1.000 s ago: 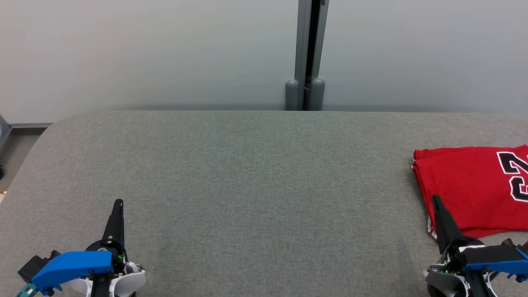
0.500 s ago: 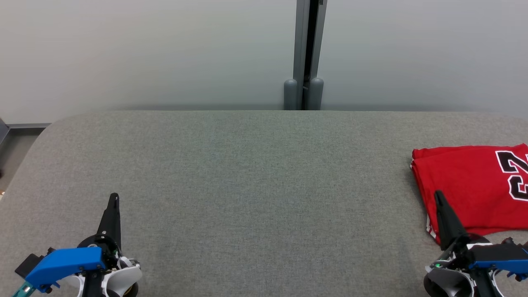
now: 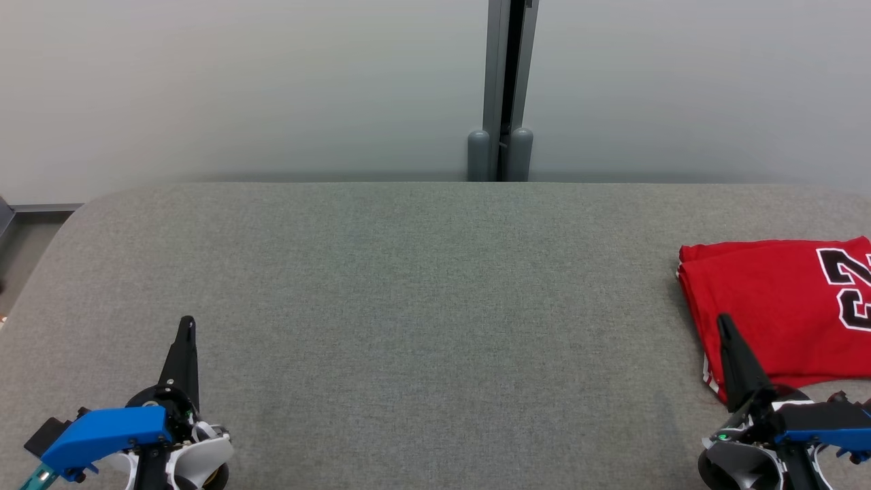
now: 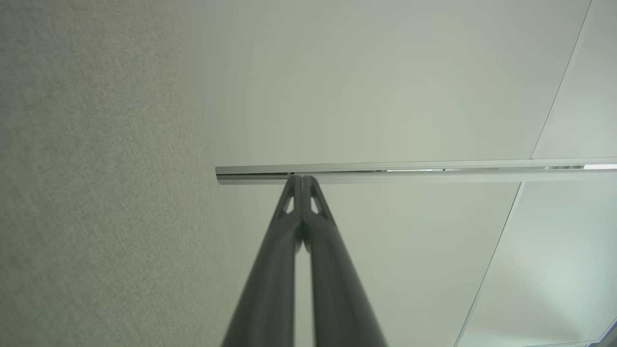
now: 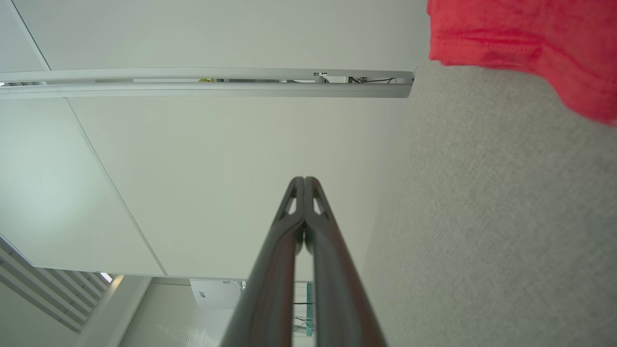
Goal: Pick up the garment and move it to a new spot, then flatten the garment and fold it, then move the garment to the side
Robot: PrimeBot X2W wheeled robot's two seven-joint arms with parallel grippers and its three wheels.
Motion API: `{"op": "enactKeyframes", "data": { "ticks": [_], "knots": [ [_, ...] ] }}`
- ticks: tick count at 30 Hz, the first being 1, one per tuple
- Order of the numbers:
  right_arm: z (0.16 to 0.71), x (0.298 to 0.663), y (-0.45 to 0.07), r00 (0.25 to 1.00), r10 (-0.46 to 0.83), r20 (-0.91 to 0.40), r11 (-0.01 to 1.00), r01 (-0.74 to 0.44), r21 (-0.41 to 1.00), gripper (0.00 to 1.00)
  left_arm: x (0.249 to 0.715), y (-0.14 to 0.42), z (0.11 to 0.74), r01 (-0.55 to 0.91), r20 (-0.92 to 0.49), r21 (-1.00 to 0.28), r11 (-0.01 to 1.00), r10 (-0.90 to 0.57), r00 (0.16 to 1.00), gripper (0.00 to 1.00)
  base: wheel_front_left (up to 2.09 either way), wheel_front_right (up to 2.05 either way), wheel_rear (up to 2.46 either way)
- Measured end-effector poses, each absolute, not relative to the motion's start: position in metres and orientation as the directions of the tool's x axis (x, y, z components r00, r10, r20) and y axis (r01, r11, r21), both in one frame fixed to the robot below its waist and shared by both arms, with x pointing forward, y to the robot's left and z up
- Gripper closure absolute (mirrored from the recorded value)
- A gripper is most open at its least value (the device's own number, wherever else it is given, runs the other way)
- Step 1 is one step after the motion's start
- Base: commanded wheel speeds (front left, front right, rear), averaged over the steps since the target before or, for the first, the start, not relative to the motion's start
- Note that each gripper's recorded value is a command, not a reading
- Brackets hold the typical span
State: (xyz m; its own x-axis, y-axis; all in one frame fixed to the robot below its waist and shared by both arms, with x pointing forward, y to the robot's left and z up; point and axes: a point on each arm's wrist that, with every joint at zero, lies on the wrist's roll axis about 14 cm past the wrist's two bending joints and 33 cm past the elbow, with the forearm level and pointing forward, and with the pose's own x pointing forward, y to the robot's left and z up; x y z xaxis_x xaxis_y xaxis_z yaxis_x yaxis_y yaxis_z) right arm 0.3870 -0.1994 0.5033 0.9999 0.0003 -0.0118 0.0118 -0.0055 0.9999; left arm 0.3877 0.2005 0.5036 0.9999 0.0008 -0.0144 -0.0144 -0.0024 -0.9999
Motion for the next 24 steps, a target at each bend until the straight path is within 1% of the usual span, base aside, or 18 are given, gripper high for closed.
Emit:
{"op": "enactKeyframes", "data": {
  "ticks": [24],
  "knots": [
    [0.5037,0.3872,-0.1993,1.0,0.0,-0.011,-0.006,0.011,1.0,1.0,0.3876,0.2005,0.5036,-0.014,-0.014,-1.0,-0.002,0.001,1.0,1.0,0.0,0.0,0.0]
  ]
}}
